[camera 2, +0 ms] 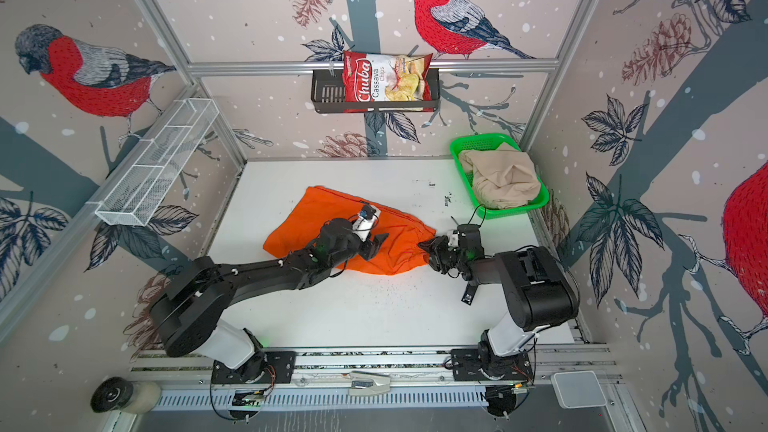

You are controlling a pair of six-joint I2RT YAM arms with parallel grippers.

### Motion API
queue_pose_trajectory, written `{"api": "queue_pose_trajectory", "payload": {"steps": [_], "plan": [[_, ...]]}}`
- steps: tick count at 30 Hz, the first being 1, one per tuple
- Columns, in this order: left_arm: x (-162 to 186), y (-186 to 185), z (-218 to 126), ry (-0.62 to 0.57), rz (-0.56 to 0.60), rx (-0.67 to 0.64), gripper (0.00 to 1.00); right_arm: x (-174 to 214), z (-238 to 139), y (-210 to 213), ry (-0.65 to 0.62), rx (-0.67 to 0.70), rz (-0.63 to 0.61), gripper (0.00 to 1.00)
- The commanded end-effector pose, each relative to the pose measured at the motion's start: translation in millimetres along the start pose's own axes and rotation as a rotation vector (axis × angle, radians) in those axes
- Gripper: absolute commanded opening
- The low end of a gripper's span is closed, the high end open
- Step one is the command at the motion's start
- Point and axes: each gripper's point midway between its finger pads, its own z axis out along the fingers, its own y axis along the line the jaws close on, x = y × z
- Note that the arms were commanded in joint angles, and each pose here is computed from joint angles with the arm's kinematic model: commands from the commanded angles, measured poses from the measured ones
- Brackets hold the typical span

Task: Fold and stack the shorts

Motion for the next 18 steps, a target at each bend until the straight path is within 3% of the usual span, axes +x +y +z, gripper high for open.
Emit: {"api": "queue_pose_trajectory", "payload": {"steps": [1,7,18], "plan": [[11.0,44.7,-10.9,0.076,-0.194,-0.126,0.59,-1.0,-2.8,-9.4,-0.016,0.082,-0.062,0.38],[25.5,115.0,-35.1,0.129,-0.41,-0.284,0.59,-5.6,-11.5,-5.2,-0.036,0.154,-0.133,0.28],[64.5,169.8,-54.0,0.238,-0.599,-0.356,0.62,-25.2,-34.1,34.2,-0.076,0.283,-0.319,0.24]]}}
